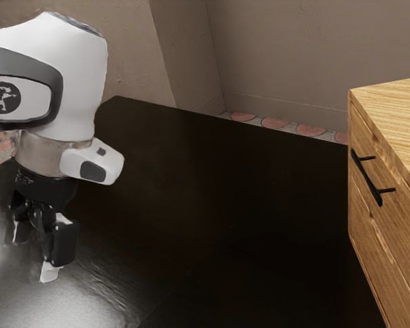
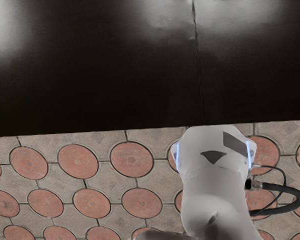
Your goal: Pull the drawer handle with one arm to open the drawer
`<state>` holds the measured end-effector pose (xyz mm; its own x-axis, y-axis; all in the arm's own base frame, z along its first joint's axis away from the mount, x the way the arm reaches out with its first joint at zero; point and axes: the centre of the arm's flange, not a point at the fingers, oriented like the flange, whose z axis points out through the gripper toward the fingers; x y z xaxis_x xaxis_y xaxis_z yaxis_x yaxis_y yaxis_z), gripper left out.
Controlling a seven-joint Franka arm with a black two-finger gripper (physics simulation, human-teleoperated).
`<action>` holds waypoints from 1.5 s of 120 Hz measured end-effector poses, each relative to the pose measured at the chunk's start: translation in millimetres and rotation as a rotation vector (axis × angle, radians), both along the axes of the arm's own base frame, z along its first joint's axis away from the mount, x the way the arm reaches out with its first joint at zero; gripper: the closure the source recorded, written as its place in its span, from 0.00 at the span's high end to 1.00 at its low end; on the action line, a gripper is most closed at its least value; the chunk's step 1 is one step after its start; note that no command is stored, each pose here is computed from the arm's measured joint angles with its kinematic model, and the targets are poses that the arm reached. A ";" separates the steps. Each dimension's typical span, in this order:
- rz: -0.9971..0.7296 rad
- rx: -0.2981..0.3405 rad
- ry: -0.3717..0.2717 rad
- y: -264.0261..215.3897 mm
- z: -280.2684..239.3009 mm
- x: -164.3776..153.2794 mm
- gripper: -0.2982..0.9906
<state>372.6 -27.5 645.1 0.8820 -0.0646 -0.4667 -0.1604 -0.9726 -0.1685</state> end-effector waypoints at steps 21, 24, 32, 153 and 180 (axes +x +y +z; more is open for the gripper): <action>-0.048 -0.028 -0.328 -13.4 -1.2 41.6 0.77; -0.048 -0.036 -0.362 -13.9 2.7 43.9 0.77; -0.038 -0.048 -0.441 -15.6 8.5 52.0 0.77; 1.042 -0.471 -0.727 -188.7 24.1 109.2 0.77; 1.088 -0.472 -0.741 -200.4 23.4 112.7 0.77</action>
